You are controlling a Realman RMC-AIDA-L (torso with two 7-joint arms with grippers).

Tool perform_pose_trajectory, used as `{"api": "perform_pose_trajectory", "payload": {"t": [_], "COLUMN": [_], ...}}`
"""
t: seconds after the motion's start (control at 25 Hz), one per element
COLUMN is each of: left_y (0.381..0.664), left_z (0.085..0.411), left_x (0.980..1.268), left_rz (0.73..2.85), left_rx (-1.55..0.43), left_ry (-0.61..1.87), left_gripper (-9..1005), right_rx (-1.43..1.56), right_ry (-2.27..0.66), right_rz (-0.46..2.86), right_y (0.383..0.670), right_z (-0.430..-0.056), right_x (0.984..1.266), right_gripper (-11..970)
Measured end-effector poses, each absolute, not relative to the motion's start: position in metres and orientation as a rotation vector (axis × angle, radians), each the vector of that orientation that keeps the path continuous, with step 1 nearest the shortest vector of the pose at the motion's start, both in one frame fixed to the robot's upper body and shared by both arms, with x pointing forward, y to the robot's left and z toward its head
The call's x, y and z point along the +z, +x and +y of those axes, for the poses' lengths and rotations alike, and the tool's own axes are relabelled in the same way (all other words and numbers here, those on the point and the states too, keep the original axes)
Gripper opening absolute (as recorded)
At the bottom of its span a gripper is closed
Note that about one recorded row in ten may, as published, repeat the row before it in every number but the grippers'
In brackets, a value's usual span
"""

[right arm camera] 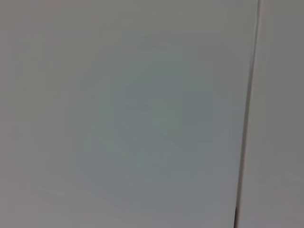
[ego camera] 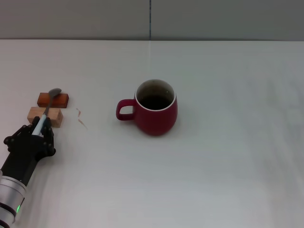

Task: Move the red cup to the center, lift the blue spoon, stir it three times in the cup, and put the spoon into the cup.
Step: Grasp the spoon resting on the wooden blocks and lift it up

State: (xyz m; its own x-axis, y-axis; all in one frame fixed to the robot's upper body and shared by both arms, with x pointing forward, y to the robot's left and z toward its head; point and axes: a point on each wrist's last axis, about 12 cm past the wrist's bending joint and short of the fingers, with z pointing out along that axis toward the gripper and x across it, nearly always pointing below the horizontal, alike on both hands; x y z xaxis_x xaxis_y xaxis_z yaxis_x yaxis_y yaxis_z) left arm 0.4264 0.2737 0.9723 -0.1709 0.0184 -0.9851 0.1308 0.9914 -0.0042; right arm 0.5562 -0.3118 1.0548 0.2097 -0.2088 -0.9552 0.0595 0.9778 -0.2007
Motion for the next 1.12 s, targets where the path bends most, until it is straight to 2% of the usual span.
{"api": "perform_pose_trajectory", "payload": {"t": [1.12], "left_y": [0.4272], "left_z": [0.2742], "left_x": [0.973], "left_rz": [1.737], "left_rx": [-0.107], "left_ry": [0.084], "left_gripper": [170], "right_rx": [-0.189], "right_ry": [-0.127], "right_rz": [1.347], "right_y": [0.5562], "right_z": [-0.3121], "right_x": [1.0549], "right_gripper": [732]}}
